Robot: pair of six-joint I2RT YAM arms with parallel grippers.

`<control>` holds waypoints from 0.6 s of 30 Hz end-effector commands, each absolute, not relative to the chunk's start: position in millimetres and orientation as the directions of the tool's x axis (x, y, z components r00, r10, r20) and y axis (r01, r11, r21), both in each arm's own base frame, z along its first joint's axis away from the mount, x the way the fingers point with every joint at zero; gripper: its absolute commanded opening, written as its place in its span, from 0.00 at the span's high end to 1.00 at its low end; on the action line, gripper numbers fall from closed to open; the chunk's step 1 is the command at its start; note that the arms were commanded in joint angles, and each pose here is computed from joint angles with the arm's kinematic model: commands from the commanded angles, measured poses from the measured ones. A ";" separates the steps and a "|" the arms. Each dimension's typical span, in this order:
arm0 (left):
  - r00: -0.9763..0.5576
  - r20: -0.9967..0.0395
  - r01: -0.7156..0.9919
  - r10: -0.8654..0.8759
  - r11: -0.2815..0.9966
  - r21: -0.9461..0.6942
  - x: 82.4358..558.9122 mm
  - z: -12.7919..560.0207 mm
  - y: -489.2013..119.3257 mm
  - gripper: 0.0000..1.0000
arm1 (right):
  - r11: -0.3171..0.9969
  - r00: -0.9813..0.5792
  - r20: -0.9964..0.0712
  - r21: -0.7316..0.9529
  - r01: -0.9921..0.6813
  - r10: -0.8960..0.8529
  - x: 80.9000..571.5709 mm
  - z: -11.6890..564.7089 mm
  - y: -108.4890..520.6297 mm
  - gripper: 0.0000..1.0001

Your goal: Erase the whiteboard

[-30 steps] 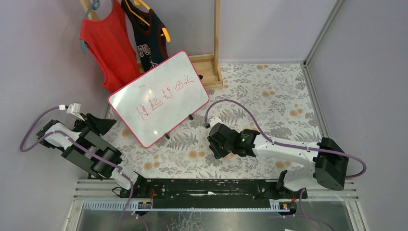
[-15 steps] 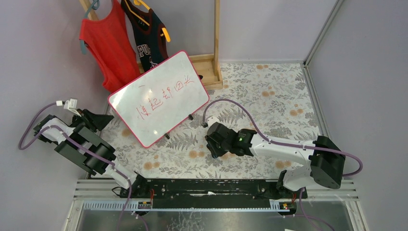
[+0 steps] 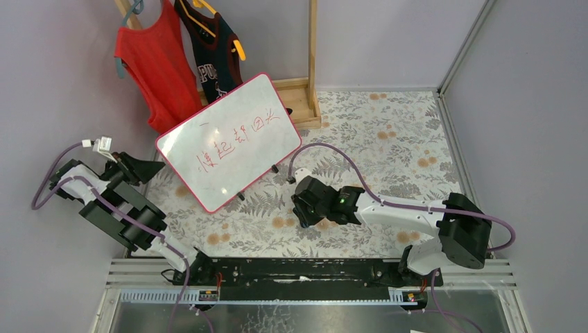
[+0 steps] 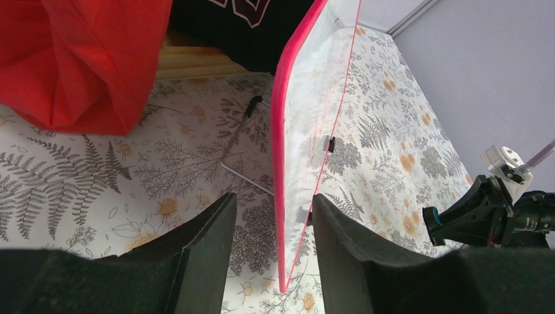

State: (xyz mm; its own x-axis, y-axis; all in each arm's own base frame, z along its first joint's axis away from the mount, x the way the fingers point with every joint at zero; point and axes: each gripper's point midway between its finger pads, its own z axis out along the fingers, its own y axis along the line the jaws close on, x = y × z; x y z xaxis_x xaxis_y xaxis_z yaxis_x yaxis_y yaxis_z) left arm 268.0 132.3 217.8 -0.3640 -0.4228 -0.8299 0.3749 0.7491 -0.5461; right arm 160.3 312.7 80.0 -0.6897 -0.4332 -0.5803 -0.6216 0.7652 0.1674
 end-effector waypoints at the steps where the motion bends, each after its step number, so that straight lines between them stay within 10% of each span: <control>1: -0.350 -0.831 0.395 -0.433 0.736 -0.550 278.6 229.7 136.1 0.55 | 0.744 -0.670 -0.627 0.206 -0.635 -0.398 165.9 94.7 327.5 1.00; 18: -0.376 -0.811 0.488 -0.449 0.649 -0.585 307.0 234.4 112.6 0.60 | 0.746 -0.668 -0.630 0.203 -0.634 -0.396 168.6 93.3 330.5 1.00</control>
State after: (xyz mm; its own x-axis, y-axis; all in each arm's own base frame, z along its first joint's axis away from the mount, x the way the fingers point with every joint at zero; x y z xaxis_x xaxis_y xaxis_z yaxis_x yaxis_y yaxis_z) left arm 297.8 110.2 227.7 -0.3994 -0.4340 -0.8075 0.4653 0.6630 -0.5864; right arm 162.4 320.1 84.0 -0.6816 -0.4178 -0.6007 -0.6276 0.7559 0.1864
